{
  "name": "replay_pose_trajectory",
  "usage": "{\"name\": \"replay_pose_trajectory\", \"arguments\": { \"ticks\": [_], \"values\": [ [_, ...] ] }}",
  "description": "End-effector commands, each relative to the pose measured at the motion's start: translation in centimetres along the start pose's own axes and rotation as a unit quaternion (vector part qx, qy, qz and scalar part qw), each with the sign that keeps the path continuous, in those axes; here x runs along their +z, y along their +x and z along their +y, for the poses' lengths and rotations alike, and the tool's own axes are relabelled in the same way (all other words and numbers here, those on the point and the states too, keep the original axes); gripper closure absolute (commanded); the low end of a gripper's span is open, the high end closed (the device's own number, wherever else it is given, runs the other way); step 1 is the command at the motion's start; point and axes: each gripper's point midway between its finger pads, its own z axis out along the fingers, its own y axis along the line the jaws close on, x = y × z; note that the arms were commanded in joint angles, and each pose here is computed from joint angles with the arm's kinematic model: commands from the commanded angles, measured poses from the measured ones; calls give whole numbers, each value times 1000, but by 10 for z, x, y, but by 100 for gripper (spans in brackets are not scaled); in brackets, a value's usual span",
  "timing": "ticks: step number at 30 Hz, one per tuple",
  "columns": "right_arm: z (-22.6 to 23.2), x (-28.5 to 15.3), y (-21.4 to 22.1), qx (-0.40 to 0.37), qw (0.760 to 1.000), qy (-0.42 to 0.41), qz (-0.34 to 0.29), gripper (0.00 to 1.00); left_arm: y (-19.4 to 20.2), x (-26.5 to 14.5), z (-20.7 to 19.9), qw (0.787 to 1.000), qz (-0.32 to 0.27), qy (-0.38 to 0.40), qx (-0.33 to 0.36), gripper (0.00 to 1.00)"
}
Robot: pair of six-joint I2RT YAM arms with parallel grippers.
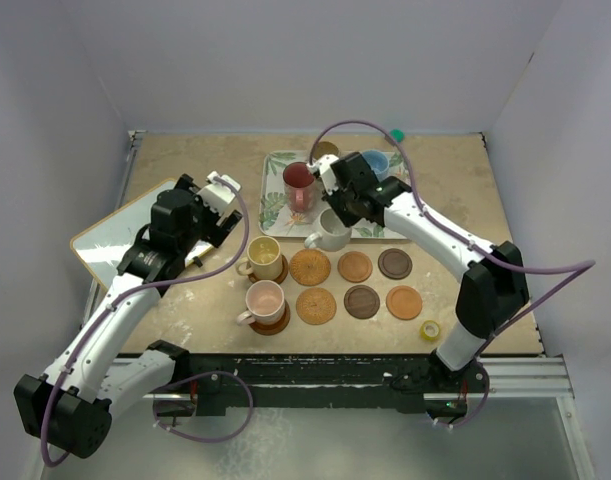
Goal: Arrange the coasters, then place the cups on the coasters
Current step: Pick up the cup from the tray, then place the cup on the coaster.
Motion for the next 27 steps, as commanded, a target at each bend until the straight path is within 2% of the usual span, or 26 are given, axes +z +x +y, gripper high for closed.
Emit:
{"name": "replay_pose_trajectory", "arguments": {
  "ticks": [1, 12, 27],
  "values": [
    [16, -20, -22, -12, 998, -7, -57, 100, -12, -1, 19, 999, -21, -40, -12, 7],
    [62, 8, -13, -39, 998, -21, -37, 100, -4, -1, 23, 998, -18, -54, -27, 7],
    [74, 34, -4, -41, 999, -17, -5, 100, 7, 4, 16, 999, -9, -44, -20, 6]
  ]
}}
